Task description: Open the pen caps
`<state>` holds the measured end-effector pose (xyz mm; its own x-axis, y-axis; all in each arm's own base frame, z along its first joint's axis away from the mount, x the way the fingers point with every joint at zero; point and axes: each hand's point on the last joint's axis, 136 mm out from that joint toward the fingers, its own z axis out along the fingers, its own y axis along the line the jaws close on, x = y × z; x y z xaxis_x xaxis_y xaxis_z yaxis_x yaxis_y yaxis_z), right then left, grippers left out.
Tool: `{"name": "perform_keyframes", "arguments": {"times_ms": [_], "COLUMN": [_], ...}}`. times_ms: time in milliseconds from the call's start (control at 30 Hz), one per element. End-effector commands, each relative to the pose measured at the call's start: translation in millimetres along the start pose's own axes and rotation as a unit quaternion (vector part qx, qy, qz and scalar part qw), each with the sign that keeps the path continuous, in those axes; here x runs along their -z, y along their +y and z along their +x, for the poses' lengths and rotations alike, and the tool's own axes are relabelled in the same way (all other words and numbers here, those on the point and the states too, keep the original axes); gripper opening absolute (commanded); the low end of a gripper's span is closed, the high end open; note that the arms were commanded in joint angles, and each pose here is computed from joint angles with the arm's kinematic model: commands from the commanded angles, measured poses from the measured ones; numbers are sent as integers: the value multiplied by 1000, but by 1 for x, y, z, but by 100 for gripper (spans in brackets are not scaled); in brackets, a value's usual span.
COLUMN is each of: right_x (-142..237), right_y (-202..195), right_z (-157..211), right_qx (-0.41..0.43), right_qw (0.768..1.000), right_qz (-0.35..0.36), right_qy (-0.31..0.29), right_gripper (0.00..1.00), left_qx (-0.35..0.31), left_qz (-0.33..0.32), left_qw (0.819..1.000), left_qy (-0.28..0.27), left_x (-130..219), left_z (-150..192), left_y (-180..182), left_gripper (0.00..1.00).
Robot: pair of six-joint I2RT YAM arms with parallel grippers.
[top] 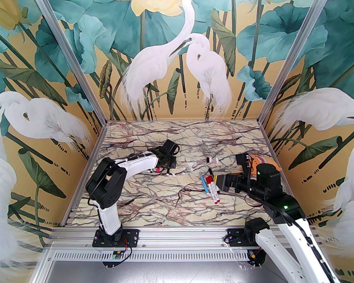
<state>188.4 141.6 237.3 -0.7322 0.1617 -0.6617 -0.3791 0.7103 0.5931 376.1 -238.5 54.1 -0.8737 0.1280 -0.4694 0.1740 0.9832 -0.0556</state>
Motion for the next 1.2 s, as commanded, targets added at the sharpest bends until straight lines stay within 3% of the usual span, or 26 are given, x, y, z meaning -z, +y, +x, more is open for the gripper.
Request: {"name": "perform_keyframes", "arguments": {"times_ms": [0,833,1167], "right_x": [1,-5,-5], "right_y": [0,-1,-1], "right_z": [-2,4,4], "right_qx": [-1,-19,-20], "right_qw": [1000,1000,999], "right_qz": [7,1,2], "right_qy": [2,23,26], "right_gripper": [99,99,99], "left_qx": [-20,-18,-22], "left_qz": [-48,-151,-156], "left_qw": [999,987,986], "left_qy": [16,50,52], "left_x": [-6,-31,-33], "left_z": [3,2,0], "left_y": [16,45,46], "left_gripper": [5,12,23]}}
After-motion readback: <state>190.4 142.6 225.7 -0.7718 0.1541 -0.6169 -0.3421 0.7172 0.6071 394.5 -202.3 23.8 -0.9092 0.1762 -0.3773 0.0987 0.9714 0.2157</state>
